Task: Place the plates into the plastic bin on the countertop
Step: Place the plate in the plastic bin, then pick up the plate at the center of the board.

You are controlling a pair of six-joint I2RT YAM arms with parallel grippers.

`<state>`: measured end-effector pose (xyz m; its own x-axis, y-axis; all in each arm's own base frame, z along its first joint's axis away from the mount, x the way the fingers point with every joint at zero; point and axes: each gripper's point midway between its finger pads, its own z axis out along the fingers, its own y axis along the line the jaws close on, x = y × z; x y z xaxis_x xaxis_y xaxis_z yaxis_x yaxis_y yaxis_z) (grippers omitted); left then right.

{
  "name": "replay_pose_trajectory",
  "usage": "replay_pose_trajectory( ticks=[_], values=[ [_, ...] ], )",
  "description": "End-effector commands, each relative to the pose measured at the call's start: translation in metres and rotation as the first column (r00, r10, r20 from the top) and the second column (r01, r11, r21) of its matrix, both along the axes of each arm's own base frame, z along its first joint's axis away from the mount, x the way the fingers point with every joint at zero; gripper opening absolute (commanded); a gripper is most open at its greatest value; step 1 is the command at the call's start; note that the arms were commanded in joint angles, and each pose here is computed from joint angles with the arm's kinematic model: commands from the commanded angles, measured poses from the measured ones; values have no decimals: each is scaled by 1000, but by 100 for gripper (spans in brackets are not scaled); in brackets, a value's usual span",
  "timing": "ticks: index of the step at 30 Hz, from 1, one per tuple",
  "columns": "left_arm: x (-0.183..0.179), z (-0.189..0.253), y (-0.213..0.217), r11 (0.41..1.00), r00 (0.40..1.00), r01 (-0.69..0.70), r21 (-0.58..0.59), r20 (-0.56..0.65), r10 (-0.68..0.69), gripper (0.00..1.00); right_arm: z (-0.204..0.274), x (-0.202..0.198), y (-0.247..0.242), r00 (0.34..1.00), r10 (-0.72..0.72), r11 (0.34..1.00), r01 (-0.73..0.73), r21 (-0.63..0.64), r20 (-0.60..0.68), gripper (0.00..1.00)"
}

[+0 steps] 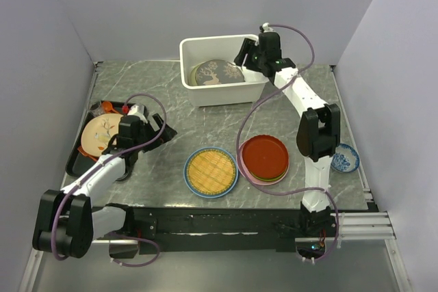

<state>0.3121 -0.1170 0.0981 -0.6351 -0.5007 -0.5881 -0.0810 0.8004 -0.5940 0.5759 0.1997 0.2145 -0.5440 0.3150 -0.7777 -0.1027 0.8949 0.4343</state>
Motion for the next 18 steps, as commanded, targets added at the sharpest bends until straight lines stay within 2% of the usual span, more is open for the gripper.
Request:
replay_pose_trajectory(
  ticks=[1,11,12,14,18],
  values=[
    [6,24,-4,1000,997,26,-5,79,-25,99,70,-17,4,988,34,998,-40,39,152,72],
    [8,30,-30,990,984,139,-25,114,-136,99,98,-68,-6,979,54,996,-66,53,197,72],
    [8,28,-35,988,983,154,-25,108,-151,99,85,-75,-9,984,55,997,-63,44,169,72],
    [10,31,-45,984,978,179,-25,116,-175,99,93,-89,-16,982,43,998,-51,43,186,72],
    [11,30,-75,967,962,255,-24,109,-251,99,76,-125,-30,986,26,999,-32,34,163,72]
  ],
)
